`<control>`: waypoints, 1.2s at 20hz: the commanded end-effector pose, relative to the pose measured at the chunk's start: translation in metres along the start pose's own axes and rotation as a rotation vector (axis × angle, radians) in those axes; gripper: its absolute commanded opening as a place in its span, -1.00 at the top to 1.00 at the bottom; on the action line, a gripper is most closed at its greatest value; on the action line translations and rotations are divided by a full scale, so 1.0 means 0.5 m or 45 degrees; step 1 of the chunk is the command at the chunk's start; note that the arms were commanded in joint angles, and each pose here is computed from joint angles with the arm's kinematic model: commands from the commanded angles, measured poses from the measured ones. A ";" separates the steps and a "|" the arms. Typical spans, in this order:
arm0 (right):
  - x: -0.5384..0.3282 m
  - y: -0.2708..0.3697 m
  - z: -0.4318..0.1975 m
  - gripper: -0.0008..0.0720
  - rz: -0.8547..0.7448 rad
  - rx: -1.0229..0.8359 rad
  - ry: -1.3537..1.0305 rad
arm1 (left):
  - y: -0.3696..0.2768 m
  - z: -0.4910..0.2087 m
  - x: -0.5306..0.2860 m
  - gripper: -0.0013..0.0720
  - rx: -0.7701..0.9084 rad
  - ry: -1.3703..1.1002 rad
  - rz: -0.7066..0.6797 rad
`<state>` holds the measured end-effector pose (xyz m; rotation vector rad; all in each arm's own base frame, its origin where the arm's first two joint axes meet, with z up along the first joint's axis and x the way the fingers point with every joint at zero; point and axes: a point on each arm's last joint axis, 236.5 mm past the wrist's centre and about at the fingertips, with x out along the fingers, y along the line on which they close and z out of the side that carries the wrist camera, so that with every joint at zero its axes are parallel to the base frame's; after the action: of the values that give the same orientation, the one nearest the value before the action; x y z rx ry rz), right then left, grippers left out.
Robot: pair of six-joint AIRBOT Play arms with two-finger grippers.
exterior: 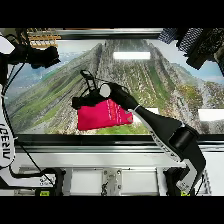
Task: Fold the clothes and pants, and hang the long-sleeved shirts on hangers.
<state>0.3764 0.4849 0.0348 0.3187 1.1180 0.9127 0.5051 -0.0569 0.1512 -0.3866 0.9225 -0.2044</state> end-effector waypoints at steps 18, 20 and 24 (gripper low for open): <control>-0.231 -0.513 -0.195 -0.70 -0.080 0.519 0.093 | 0.054 -0.399 0.035 0.95 -0.284 0.229 -0.050; -0.186 -0.478 -0.184 -0.66 -0.012 0.512 0.067 | 0.039 -0.399 0.040 0.95 -0.258 0.222 -0.061; -0.140 -0.449 -0.164 0.72 -0.011 0.491 0.007 | -0.028 -0.410 0.057 0.95 -0.157 0.213 -0.116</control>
<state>0.3932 0.2544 -0.1042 0.5909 1.3536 0.6698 0.3554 -0.1074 0.0218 -0.5575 1.1085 -0.2245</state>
